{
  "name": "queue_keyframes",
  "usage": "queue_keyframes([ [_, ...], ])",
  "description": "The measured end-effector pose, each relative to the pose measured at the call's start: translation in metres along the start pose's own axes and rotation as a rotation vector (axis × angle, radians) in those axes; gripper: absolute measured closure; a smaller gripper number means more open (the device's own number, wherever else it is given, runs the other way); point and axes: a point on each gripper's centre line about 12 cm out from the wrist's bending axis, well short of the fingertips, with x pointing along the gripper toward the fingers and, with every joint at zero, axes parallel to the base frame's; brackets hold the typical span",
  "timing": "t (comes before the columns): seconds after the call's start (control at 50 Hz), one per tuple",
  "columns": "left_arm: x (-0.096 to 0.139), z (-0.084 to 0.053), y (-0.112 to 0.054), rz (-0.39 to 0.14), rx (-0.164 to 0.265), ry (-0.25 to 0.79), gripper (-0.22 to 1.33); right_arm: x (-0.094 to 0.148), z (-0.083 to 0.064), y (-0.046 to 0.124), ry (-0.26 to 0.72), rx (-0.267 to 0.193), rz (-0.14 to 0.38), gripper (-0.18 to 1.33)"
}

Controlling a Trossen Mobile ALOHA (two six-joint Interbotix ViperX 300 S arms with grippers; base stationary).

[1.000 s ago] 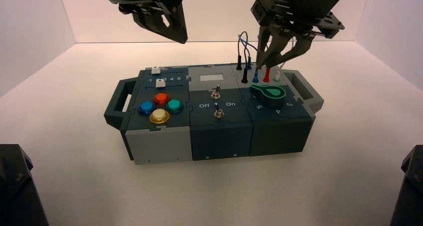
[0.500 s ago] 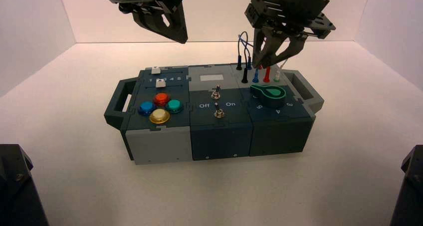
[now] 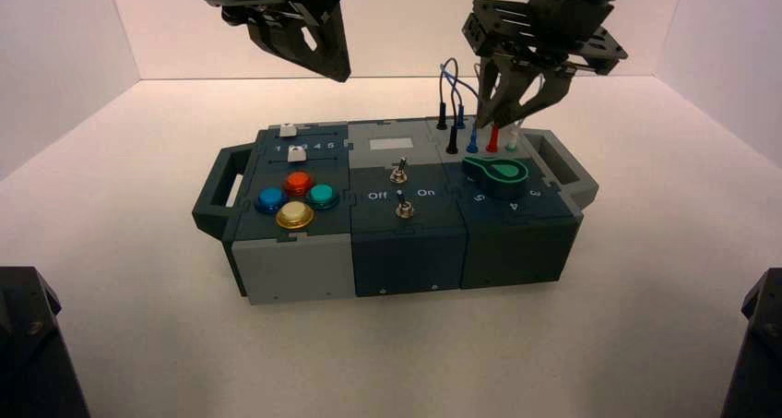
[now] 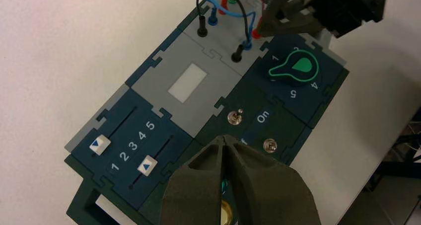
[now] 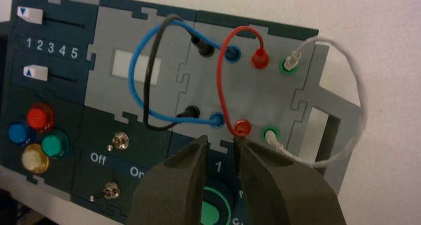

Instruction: Pull the blue wire.

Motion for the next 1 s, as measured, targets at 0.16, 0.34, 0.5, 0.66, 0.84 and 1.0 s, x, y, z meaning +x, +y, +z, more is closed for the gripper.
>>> queue_keyframes([
  [0.16, 0.000, 0.000, 0.000, -0.001, -0.001, 0.000, 1.28, 0.004, 0.003, 0.000, 0.006, 0.001, -0.002, 0.54],
  [0.34, 0.000, 0.000, 0.000, -0.001, 0.000, -0.001, 1.28, 0.011, 0.006, 0.001, 0.022, 0.001, -0.006, 0.54],
  [0.5, 0.000, 0.000, 0.000, -0.001, 0.000, 0.002, 1.28, 0.017, 0.008, 0.001, 0.033, 0.003, -0.009, 0.54],
  [0.66, 0.000, 0.000, -0.001, -0.002, -0.002, 0.000, 1.28, 0.021, 0.012, 0.001, 0.038, 0.002, -0.010, 0.54],
  [0.84, 0.000, 0.001, -0.001, -0.002, -0.002, -0.001, 1.28, 0.025, 0.013, 0.001, 0.046, 0.006, -0.011, 0.54],
  [1.0, 0.000, 0.001, -0.001, -0.002, -0.002, -0.001, 1.28, 0.031, 0.016, 0.001, 0.059, 0.008, -0.015, 0.56],
])
